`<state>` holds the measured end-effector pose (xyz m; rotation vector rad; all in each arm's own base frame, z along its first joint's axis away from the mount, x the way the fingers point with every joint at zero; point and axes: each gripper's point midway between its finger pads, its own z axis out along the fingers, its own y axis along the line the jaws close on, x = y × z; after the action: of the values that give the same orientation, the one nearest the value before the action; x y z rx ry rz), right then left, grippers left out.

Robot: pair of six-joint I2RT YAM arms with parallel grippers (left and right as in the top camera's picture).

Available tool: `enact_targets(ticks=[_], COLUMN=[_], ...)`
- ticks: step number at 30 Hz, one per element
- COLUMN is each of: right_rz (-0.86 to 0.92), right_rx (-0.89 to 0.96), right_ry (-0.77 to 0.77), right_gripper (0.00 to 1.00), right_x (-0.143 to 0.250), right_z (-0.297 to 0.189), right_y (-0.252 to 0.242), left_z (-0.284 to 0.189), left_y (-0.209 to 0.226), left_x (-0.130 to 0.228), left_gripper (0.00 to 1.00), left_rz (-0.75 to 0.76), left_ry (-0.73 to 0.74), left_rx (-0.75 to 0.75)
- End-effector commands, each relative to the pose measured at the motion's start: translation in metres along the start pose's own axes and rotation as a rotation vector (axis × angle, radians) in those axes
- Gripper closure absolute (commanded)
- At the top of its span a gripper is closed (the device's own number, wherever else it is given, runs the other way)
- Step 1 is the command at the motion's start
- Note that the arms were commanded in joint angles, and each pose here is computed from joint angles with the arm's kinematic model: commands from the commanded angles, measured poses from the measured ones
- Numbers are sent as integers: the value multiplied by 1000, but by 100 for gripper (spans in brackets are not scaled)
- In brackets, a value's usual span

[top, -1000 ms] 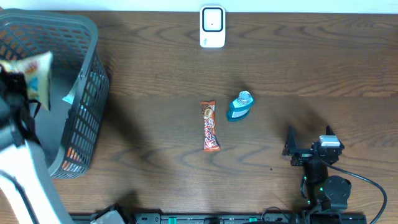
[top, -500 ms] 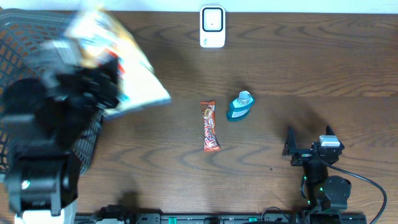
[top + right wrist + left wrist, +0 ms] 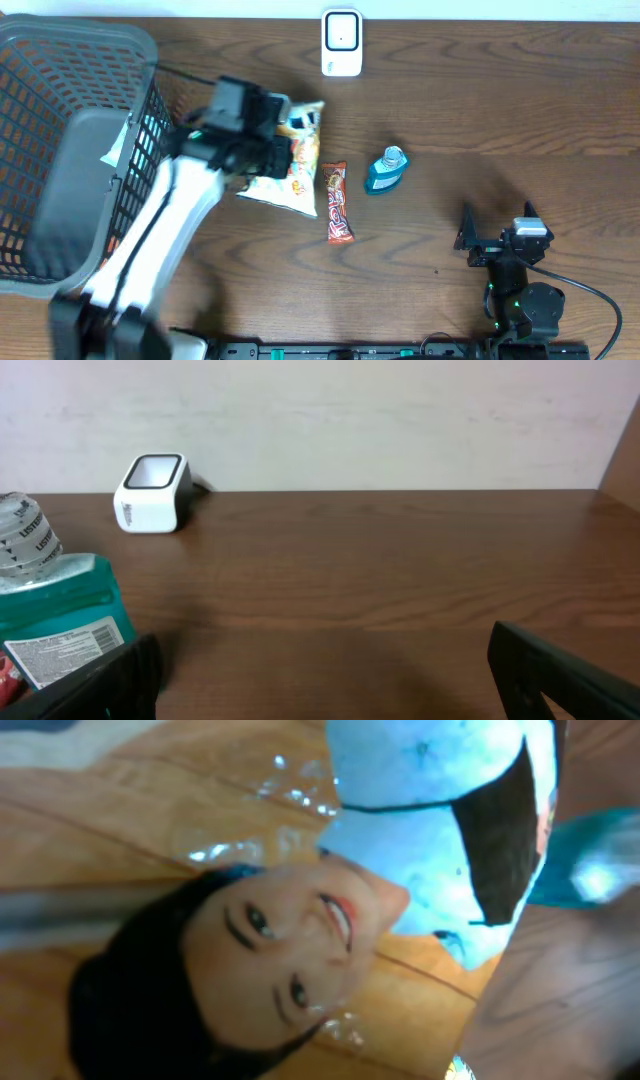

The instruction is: Scan the item barcode

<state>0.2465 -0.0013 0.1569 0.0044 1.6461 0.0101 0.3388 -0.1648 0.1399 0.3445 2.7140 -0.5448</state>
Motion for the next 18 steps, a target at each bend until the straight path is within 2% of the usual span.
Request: enact_targets(ticks=[1,7,11,12,15,17,18], right_rz=[10,10,10,10,10,10,10], right_rx=[-4,-4,-4,-4,-4,-4,-4], right_ry=[0,0,0,0,0,0,0], right_gripper=[1,1,1,1,1,1,1], right_x=[0,0,0,0,0,0,0], right_z=[0,0,0,0,0,0,0], right_y=[1,1,1,1,1,1,1], left_z=[38,88,95,95,91,83,77], left_y=[2,7,7,7,5,1,-2], left_x=[10,30,33,33,29,23,17], left_gripper=[93,92,93,86,21,6,2], left_rz=[10,-65,-68,-67,-64,-58,-53], left_ry=[87,199,215,214,201,181,165], left_rx=[-6,-19,-20,-20,-17,-14,-11])
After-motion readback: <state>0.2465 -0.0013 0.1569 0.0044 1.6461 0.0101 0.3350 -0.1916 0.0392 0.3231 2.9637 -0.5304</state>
